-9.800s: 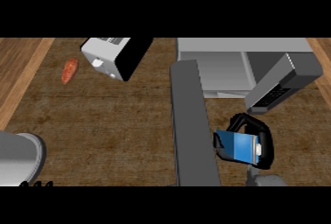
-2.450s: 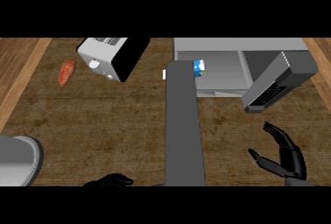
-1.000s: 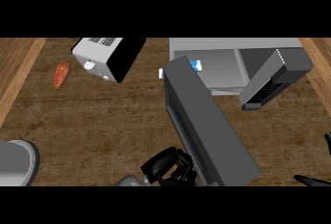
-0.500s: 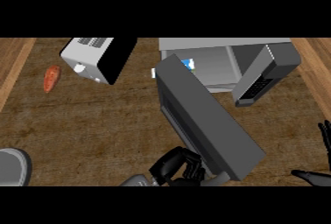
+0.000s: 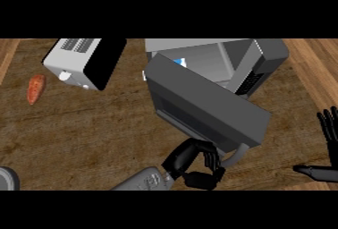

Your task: Pick up the milk, place it into the microwave and close the microwave

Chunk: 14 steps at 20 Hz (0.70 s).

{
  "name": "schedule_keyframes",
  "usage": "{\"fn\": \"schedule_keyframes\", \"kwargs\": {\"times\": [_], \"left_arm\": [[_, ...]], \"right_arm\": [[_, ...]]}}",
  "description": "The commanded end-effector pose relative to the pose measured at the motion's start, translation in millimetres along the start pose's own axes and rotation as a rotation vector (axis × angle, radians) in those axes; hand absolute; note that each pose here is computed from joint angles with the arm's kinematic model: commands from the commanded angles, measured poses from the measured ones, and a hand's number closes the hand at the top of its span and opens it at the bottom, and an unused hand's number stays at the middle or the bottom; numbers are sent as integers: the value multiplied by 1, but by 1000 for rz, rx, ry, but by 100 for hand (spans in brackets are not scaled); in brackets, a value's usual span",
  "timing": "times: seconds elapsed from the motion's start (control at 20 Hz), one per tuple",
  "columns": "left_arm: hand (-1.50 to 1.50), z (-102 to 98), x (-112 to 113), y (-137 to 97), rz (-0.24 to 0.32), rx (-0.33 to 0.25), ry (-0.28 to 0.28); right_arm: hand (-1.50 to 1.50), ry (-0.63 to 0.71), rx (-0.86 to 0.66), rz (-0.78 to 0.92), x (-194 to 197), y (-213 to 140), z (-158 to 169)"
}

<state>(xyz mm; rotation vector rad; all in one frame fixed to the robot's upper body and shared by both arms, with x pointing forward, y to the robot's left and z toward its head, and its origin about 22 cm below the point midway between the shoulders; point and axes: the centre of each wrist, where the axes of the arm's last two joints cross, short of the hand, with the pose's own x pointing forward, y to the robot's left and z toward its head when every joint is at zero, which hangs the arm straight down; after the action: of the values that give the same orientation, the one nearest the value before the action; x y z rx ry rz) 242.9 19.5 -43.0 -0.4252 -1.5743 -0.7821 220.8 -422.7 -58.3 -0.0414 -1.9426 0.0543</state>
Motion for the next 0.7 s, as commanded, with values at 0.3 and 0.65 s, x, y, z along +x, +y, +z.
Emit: {"fn": "schedule_keyframes", "kwargs": {"times": [0.3, 0.65], "left_arm": [[150, -45, 48, 20, -34, 111, -149], [150, -71, 72, 40, -54, 184, -166]], "right_arm": [[-150, -76, 169, -92, 17, 14, -36], [-150, -124, 192, -82, 36, 12, -64]]}}
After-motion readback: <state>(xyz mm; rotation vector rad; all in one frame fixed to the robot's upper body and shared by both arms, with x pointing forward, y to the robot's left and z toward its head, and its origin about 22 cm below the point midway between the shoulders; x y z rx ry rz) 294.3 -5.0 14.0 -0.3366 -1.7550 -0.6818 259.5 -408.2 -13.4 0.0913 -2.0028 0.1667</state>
